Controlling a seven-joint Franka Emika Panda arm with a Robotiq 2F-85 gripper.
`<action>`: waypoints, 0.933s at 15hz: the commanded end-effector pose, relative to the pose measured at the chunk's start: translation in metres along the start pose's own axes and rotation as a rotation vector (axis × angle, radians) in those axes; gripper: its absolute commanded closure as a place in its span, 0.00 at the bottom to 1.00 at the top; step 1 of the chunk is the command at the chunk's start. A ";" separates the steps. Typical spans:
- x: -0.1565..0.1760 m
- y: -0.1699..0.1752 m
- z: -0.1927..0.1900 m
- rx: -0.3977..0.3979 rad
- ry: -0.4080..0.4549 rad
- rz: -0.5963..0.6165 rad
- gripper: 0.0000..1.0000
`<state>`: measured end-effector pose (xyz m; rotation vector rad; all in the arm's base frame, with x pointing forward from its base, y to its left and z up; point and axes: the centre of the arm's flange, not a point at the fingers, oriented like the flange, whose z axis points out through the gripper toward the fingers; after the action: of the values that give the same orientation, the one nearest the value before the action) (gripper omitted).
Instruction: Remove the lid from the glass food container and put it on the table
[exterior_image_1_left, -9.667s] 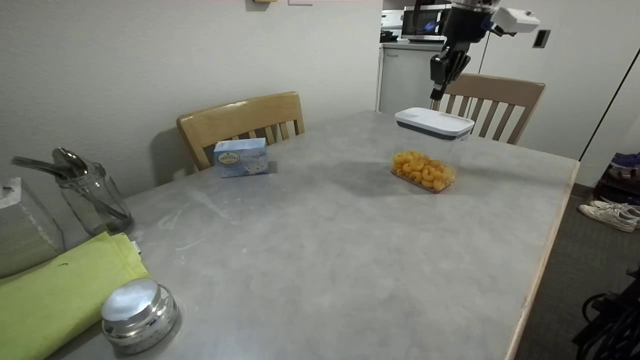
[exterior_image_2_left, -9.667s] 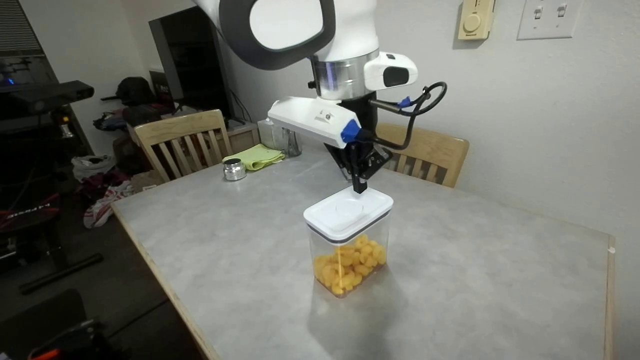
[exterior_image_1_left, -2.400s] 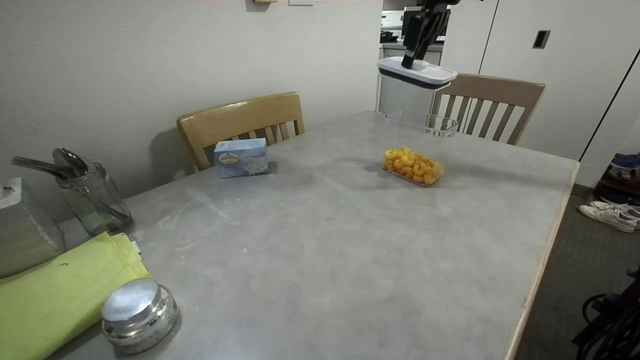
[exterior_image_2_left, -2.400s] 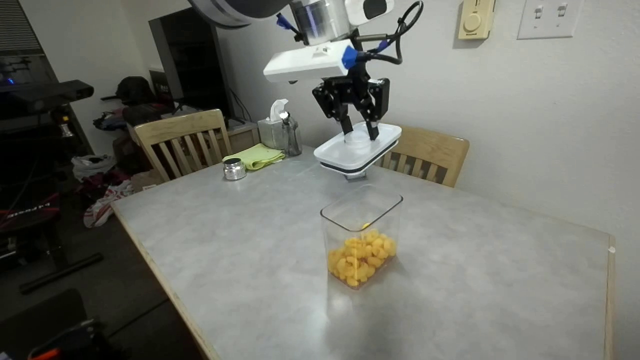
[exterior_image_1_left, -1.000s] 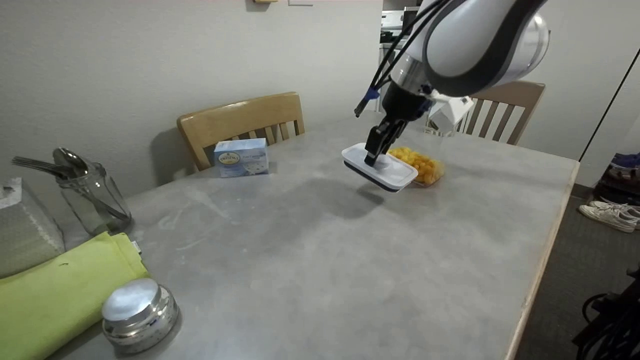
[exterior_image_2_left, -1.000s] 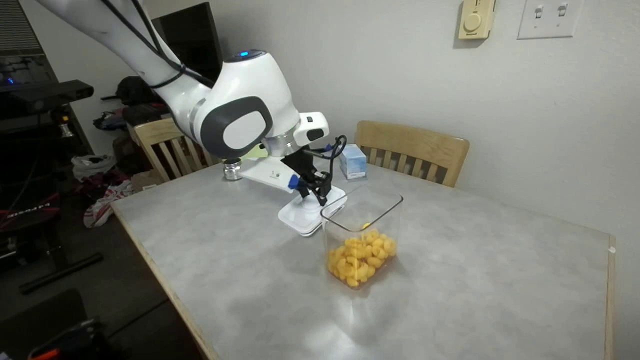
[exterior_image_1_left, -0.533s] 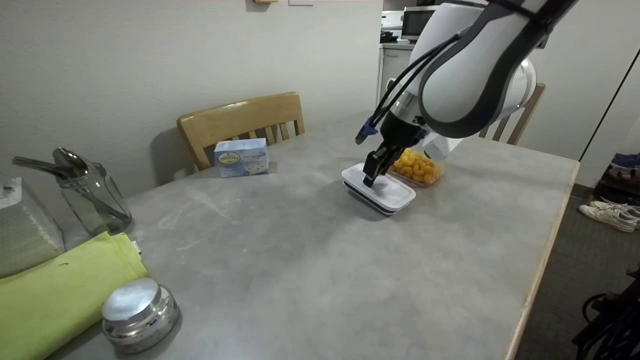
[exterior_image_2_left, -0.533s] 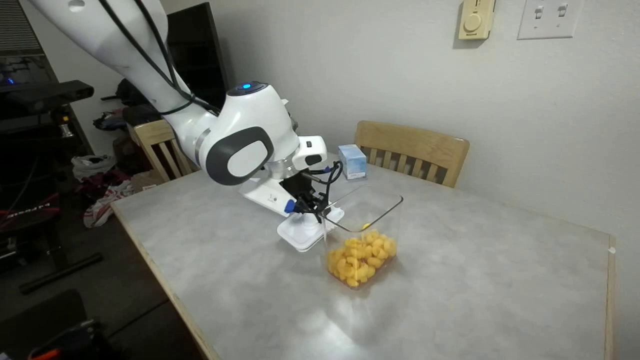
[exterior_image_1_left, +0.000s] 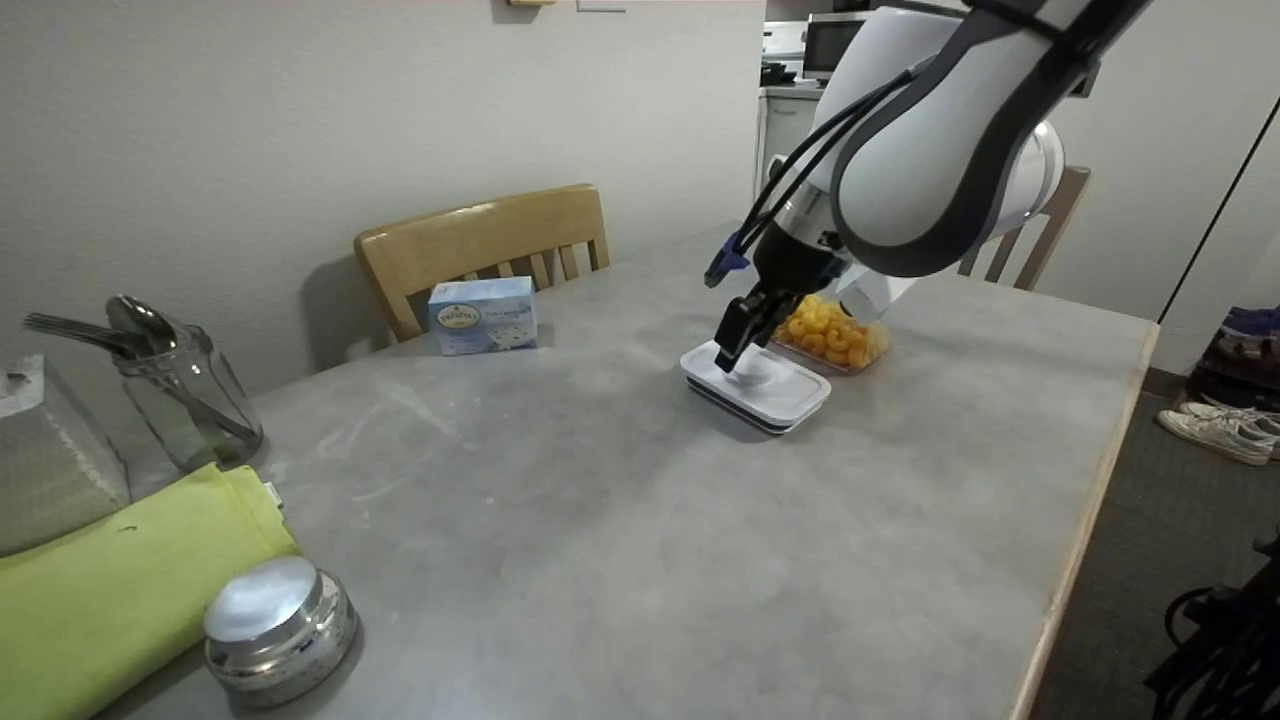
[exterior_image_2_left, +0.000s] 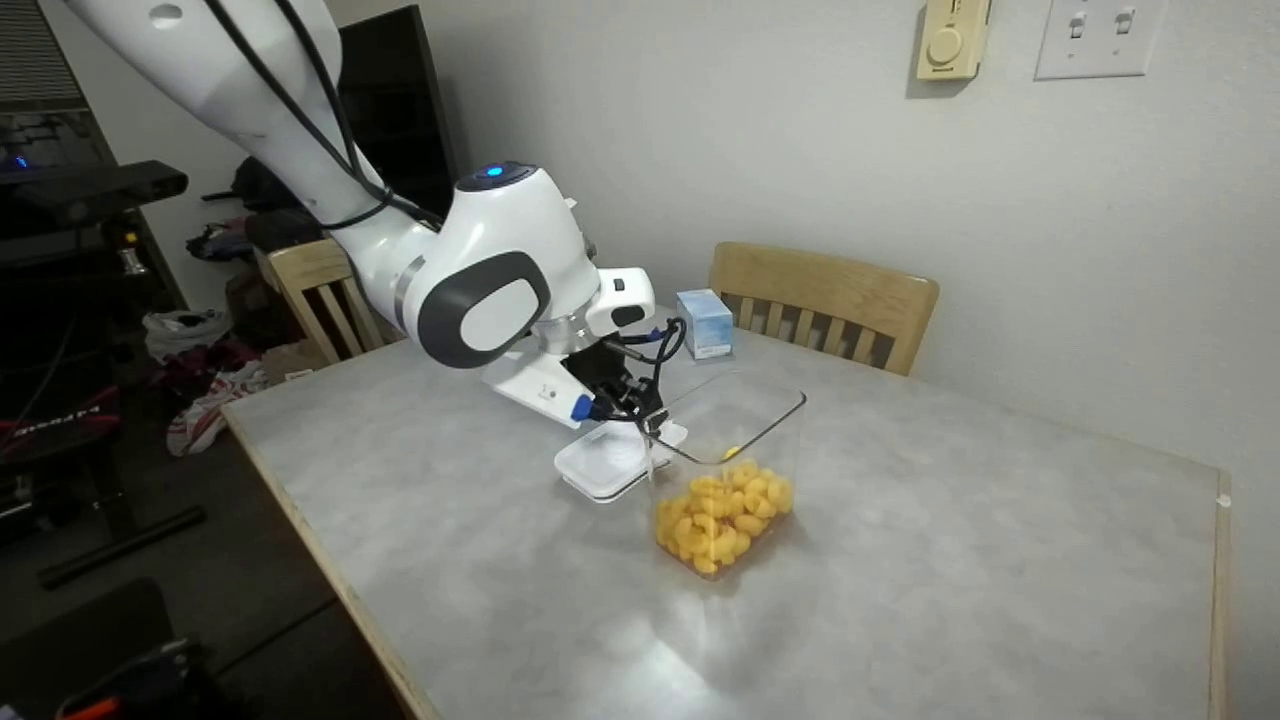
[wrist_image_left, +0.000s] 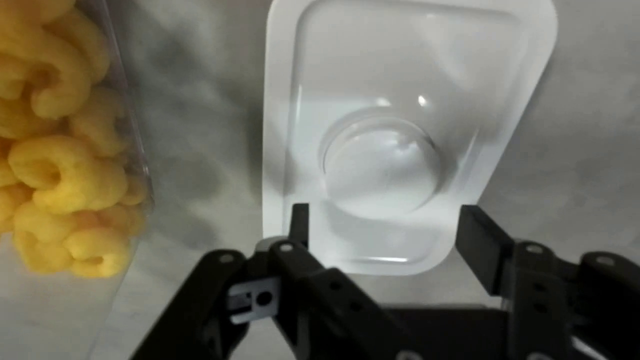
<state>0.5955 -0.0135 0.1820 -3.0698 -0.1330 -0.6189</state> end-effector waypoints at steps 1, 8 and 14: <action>0.012 0.008 -0.037 0.013 0.019 -0.012 0.00; 0.039 0.043 -0.134 0.006 0.001 0.032 0.00; 0.056 0.059 -0.194 0.052 -0.053 0.081 0.00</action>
<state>0.5860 -0.0627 0.3608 -3.0393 -0.0309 -0.5813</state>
